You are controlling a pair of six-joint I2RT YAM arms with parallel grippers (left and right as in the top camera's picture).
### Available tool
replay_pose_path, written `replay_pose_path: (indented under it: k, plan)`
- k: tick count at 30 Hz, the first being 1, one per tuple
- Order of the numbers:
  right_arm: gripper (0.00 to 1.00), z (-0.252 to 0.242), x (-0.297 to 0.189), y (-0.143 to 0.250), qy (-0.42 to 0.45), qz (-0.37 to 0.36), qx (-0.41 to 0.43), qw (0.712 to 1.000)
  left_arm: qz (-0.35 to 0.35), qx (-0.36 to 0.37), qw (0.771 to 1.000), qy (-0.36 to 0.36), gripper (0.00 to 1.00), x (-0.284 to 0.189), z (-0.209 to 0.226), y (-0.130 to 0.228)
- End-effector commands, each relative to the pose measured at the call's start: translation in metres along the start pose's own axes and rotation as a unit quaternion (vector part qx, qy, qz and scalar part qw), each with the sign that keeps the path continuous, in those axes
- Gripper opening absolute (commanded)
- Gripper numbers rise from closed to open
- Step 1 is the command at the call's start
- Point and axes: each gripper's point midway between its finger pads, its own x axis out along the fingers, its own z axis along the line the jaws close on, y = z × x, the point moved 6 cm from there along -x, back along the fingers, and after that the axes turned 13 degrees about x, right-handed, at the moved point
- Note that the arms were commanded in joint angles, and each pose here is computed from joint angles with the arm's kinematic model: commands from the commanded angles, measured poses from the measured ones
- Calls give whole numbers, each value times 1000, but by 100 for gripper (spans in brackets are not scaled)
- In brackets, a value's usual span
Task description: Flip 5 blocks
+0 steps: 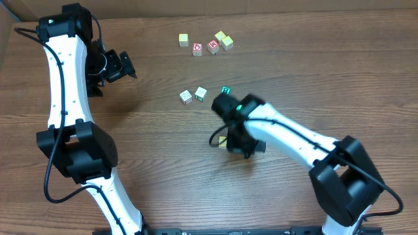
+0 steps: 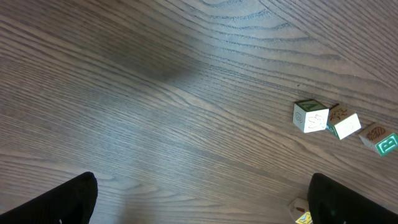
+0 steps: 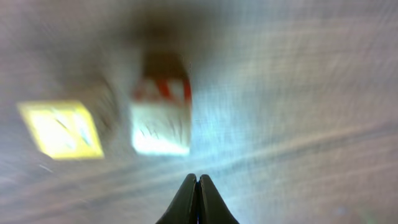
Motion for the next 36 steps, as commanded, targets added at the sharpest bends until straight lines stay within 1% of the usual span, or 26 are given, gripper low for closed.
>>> replay_pose_path:
  k: [1,6,17,19,24,28,32,36]
  plan:
    - [4,-4,-17,-25,-31,-17,24,999,-19,-1,1000,0,100,-13,-4,2]
    - [4,-14,-8,-37,-38,-8,50,998,-19,-1,1000,0,100,-13,-4,2]
    - [4,-16,29,-22,-57,28,66,996,-18,-1,1000,0,100,-13,-4,2]
    - [4,-11,30,-21,-78,38,64,994,-18,-1,1000,0,100,-13,-4,2]
    - [4,-4,29,-22,-99,42,62,992,-19,-1,1000,0,100,-13,-4,2]
    - [4,1,28,-19,-118,59,59,989,-19,-1,1000,0,100,-13,-4,2]
    - [4,4,27,-20,-125,56,58,989,-18,-1,1000,0,100,-13,-4,2]
    - [4,7,27,-23,-135,47,39,989,-18,-1,1000,0,100,-13,-4,2]
